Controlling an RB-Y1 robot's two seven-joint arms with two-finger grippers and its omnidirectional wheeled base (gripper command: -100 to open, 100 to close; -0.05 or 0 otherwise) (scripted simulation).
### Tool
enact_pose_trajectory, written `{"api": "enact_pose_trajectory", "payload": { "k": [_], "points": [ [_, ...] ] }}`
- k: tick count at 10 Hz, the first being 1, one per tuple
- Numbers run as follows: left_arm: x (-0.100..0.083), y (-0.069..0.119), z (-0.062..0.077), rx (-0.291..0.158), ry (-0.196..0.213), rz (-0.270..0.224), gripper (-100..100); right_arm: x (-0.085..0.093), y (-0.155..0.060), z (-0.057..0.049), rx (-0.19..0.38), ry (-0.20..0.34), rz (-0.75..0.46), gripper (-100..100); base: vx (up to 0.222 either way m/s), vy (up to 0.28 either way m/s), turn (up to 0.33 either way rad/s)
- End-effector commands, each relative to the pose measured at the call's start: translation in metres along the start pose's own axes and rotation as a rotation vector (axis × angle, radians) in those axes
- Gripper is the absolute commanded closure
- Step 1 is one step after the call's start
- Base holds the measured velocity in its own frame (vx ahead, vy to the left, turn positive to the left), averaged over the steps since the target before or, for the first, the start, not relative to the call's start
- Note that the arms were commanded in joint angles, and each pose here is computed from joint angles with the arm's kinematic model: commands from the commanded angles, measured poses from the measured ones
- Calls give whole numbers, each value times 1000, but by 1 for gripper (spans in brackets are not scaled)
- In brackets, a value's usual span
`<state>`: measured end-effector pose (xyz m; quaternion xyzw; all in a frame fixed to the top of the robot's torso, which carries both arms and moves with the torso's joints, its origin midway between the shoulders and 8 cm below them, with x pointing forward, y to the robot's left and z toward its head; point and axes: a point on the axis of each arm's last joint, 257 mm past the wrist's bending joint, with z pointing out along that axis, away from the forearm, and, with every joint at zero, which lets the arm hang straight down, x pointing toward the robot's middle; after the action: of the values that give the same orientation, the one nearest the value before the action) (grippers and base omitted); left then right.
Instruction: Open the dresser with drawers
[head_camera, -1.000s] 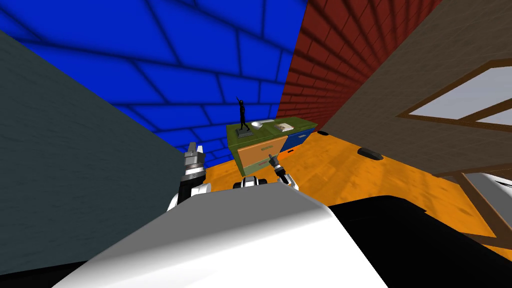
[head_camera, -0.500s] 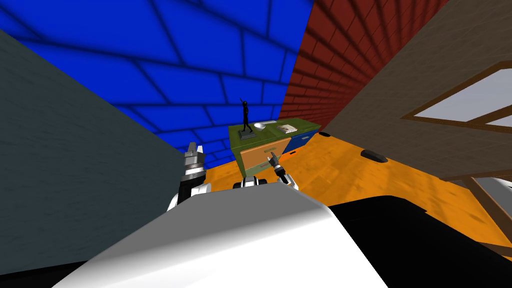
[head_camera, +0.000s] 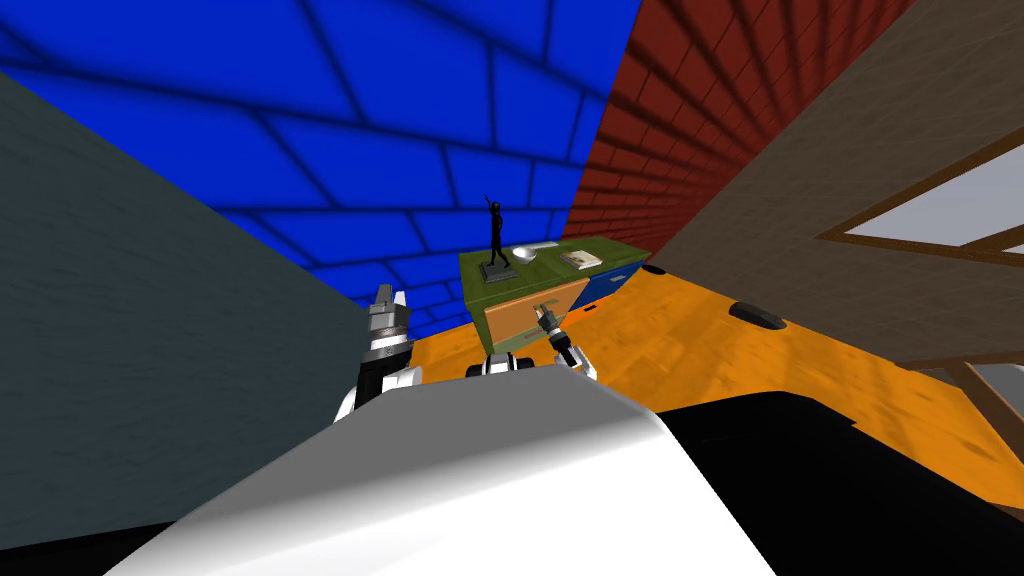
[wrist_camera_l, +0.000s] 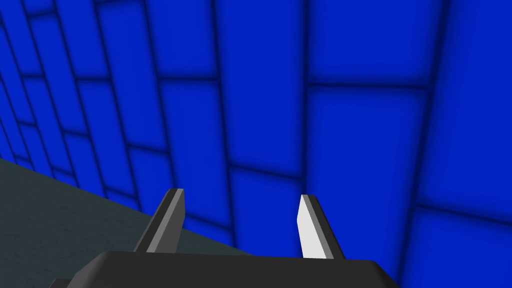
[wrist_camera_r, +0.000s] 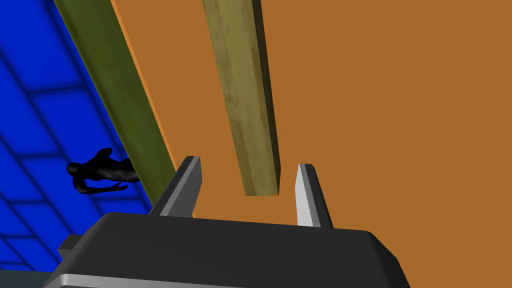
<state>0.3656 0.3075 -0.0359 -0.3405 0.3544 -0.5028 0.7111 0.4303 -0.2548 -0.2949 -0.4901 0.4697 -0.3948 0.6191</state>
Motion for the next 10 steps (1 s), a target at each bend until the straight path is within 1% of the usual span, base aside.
{"api": "enact_pose_trajectory", "payload": {
  "k": [1,4,5,6,10],
  "points": [
    [0,0,0,0,0,0,0,1,-2,-1,-1,-4,0,100,-130,-27,-22],
    [0,0,0,0,0,0,0,2,-6,-2,-4,-11,0,100,-200,-28,-19],
    [0,0,0,0,0,0,0,2,-5,-2,-3,-9,-1,100,-91,-23,-5],
    [0,0,0,0,0,0,0,1,-1,-3,-5,-6,-1,-100,66,13,10],
    [0,0,0,0,0,0,0,-2,7,-6,-8,1,0,-100,167,13,13]
  ]
}}
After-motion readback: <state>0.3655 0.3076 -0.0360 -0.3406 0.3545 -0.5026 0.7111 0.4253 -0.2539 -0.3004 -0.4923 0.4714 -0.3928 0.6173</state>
